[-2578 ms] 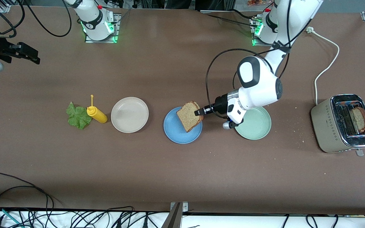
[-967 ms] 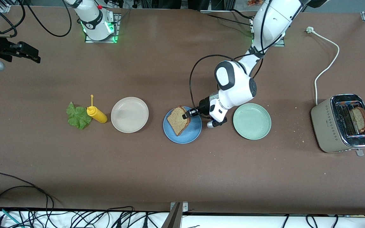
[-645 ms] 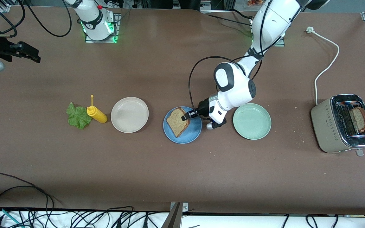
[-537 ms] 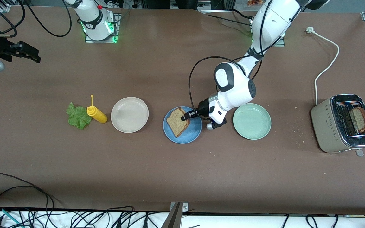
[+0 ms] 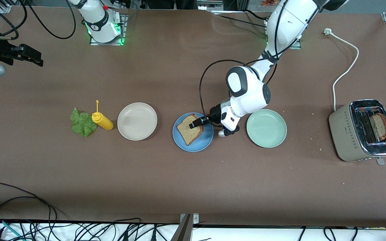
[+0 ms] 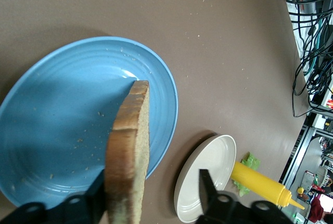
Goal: Make sandwich in blue plate with both arms
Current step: 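Lower the bread onto the blue plate and open the left gripper, then withdraw the left gripper while the right gripper reaches the lettuce leaf, then grasp the green lettuce leaf with the right gripper and lift it, then carry the lettuce leaf over the bread on the blue plate, then release the lettuce onto the bread with the right gripper, then move the right gripper back to the yellow squeeze bottle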
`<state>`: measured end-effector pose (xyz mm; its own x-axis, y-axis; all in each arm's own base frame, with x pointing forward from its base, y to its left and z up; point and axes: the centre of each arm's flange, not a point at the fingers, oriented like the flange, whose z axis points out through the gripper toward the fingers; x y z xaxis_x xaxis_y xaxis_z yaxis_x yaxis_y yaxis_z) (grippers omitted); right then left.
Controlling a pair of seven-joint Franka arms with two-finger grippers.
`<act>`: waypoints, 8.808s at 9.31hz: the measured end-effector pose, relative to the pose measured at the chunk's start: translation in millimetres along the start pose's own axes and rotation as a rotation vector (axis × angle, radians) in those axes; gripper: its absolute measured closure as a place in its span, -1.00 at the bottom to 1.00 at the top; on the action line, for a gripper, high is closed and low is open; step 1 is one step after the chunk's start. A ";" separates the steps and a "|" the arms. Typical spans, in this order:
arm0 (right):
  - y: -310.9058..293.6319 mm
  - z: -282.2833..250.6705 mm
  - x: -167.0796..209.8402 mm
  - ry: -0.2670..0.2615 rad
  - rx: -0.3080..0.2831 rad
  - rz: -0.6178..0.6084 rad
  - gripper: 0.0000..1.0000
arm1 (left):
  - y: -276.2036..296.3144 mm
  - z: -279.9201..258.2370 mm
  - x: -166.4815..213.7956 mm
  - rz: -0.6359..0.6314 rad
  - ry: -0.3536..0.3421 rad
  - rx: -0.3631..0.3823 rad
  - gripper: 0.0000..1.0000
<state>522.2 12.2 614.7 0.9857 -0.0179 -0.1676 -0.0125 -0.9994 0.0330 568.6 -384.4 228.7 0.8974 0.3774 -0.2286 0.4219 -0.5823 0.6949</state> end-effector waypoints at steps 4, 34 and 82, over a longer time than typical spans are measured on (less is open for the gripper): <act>-0.2 10.2 7.9 -0.021 -0.001 0.001 -1.00 | 0.6 -3.2 5.4 0.044 0.012 0.015 -1.00; 53.2 421.0 103.0 0.035 -0.011 -0.043 0.11 | -12.8 -471.4 158.8 0.251 0.135 0.865 -1.00; -92.1 174.4 114.6 -0.129 -0.014 -0.276 -1.00 | -1.9 -471.1 146.0 0.371 0.060 0.843 -1.00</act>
<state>607.0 96.9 420.6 0.9220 0.2501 -0.2956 0.2564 -0.9664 -0.0179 637.9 11.0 515.2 0.9957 0.0849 -0.0383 0.0844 -0.9963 -0.0151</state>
